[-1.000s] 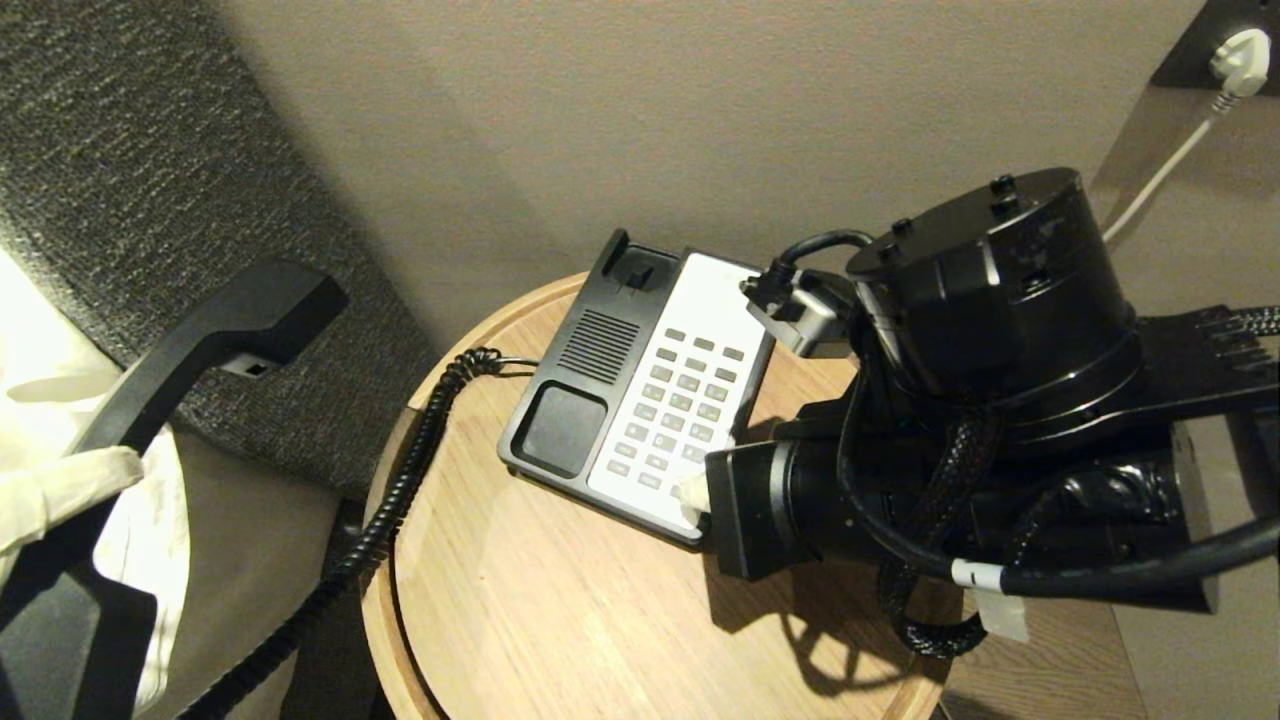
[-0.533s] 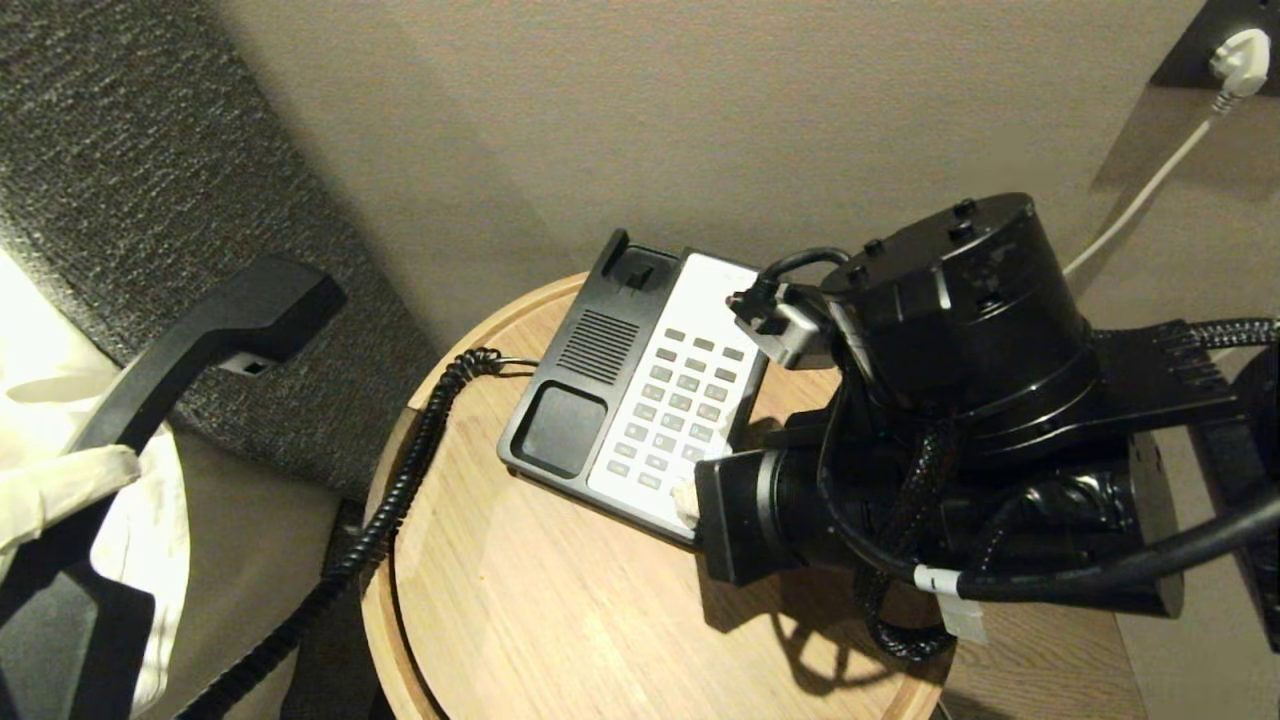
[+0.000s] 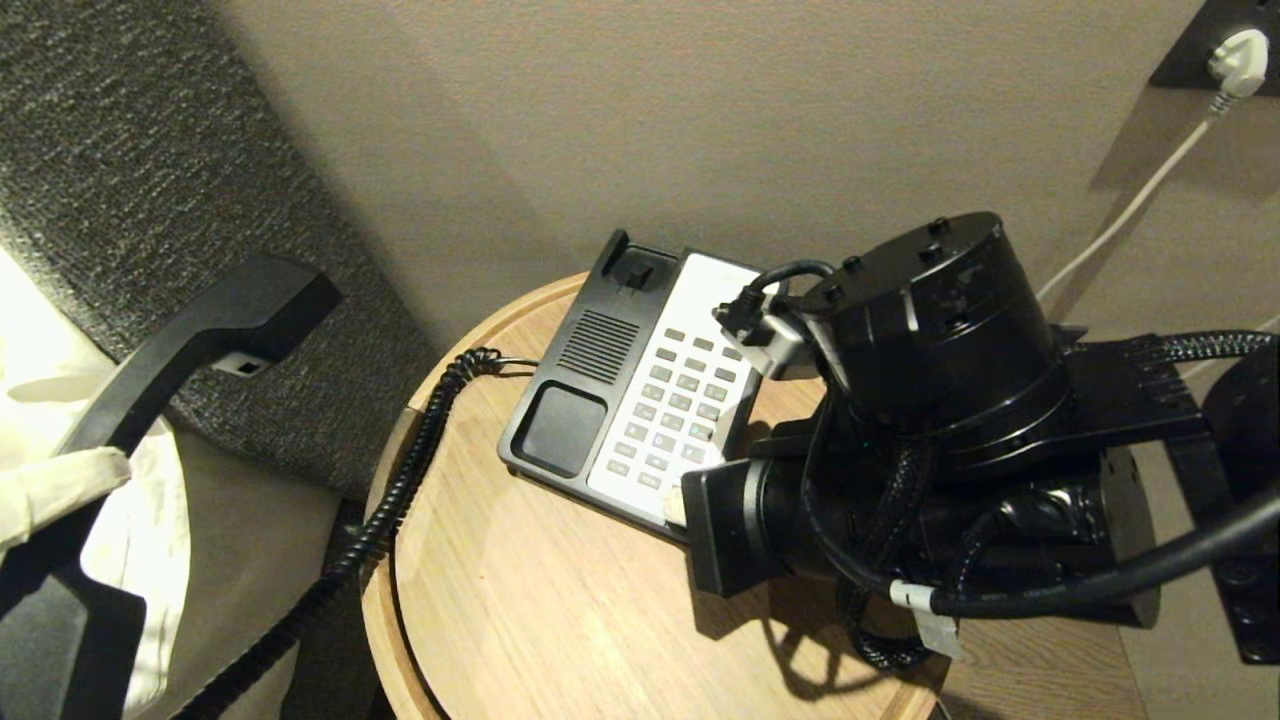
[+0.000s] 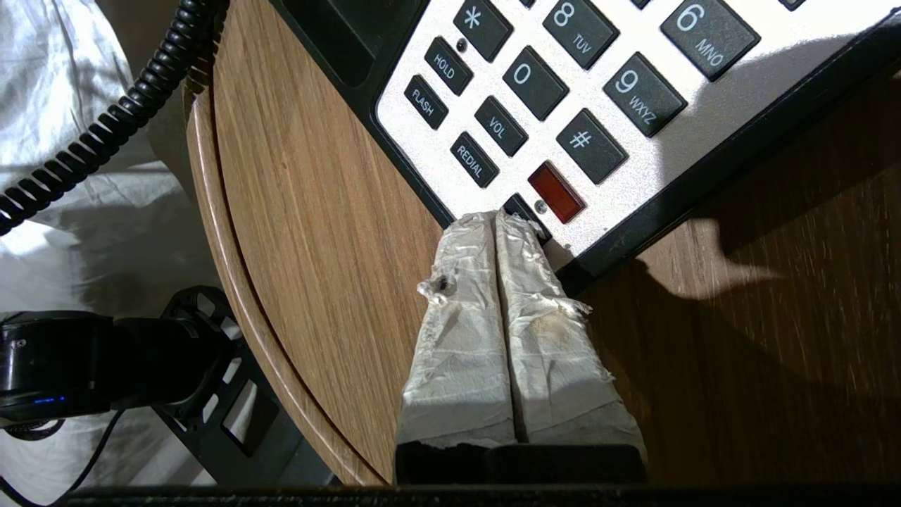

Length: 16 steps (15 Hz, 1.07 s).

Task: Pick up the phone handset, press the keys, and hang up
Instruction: Dial the number

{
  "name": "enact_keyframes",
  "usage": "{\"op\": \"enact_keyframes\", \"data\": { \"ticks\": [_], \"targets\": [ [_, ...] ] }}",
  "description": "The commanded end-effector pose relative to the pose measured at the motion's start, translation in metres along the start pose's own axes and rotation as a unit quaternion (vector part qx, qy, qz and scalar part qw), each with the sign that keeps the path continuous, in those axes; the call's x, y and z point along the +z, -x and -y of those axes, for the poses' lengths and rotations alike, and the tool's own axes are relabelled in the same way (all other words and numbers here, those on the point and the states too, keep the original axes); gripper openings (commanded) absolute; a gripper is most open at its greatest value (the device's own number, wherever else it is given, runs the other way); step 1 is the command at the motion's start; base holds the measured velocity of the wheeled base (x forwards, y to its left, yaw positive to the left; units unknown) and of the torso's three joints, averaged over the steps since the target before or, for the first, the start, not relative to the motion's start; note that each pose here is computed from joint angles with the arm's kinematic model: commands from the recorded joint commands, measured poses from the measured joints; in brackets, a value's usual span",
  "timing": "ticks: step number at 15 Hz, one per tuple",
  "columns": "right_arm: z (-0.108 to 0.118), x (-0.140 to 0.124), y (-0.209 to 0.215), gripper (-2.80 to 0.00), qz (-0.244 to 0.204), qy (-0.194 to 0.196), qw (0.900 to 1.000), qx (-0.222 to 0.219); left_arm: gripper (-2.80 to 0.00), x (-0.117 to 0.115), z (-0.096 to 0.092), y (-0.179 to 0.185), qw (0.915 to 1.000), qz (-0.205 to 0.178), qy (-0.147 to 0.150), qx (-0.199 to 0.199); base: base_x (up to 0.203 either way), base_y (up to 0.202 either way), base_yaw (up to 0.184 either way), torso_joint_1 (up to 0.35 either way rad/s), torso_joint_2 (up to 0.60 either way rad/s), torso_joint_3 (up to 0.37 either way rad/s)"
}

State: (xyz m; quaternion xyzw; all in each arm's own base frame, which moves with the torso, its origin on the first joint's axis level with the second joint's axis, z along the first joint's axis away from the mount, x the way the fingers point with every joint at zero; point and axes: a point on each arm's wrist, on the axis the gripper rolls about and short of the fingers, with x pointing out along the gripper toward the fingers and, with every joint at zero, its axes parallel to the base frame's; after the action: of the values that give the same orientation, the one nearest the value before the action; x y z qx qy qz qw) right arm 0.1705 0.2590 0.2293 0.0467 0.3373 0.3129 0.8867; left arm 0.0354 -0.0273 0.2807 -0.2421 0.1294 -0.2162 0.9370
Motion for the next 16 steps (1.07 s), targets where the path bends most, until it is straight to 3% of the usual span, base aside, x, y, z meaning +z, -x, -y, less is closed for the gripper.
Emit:
{"op": "enact_keyframes", "data": {
  "ticks": [1,12,16],
  "targets": [
    [-0.002,0.003,0.002,-2.8,0.005,-0.003,1.0,0.004,-2.8,-0.001,-0.001,0.0,1.0,-0.001,0.001,0.002,0.0,0.0,0.0,0.0,0.0,0.0],
    [-0.003,0.007,0.007,-2.8,0.018,-0.006,1.0,0.009,-2.8,-0.005,-0.004,0.002,1.0,-0.004,0.001,0.003,0.0,0.0,0.0,0.0,0.0,0.0],
    [-0.004,0.016,0.022,-2.8,0.041,-0.011,0.999,0.021,-2.8,-0.005,-0.004,0.001,1.0,-0.005,0.001,0.004,0.0,0.0,0.0,0.0,0.0,0.0]
  ]
}}
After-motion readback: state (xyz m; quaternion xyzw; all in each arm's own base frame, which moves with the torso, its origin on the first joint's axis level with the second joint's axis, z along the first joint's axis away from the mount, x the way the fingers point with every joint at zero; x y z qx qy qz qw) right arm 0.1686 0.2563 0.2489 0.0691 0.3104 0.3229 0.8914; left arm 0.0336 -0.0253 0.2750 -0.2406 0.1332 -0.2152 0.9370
